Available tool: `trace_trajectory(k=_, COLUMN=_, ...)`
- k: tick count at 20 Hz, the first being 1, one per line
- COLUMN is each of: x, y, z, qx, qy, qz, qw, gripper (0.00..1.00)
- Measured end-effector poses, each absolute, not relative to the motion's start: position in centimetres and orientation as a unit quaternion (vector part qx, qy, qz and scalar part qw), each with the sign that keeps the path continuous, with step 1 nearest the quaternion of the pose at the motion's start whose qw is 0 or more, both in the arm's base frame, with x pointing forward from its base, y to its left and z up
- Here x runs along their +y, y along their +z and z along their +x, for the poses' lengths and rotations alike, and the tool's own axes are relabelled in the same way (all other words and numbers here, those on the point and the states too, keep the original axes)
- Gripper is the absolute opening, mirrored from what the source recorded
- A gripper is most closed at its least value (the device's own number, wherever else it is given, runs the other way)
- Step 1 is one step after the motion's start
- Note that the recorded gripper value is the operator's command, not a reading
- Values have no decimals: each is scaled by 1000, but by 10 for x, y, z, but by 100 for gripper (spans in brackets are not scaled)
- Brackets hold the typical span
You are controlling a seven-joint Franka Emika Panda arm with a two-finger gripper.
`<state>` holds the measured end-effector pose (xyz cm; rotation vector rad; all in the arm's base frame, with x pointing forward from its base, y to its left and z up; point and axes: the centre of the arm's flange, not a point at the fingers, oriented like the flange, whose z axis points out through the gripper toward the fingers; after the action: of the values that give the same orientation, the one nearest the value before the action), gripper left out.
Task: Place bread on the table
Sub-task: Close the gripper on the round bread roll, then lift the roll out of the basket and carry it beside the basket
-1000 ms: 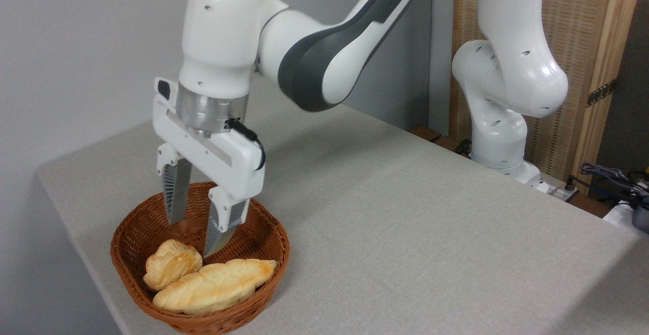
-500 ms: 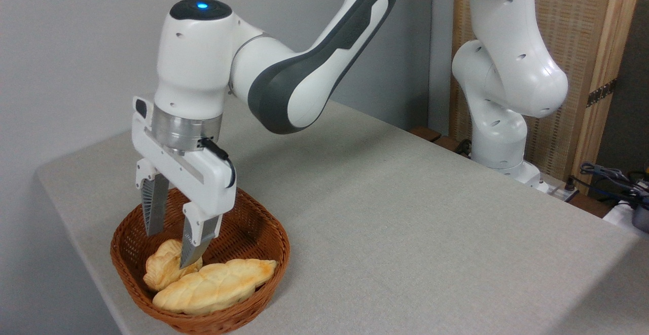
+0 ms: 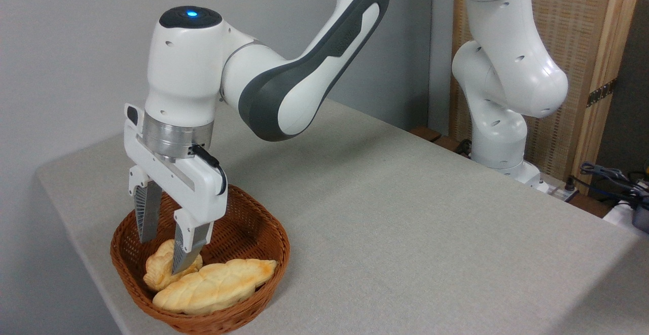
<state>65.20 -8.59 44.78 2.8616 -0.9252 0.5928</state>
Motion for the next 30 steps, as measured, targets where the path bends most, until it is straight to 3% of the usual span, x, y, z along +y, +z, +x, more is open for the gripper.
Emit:
trace_trajectory(k=21, x=-85, y=450, z=652, qx=-303, qy=193, qz=933, qw=38, gripper=12)
trace_trajectory(k=30, x=-70, y=496, z=623, qx=-308, qy=136, qz=939, qw=65, gripper=14)
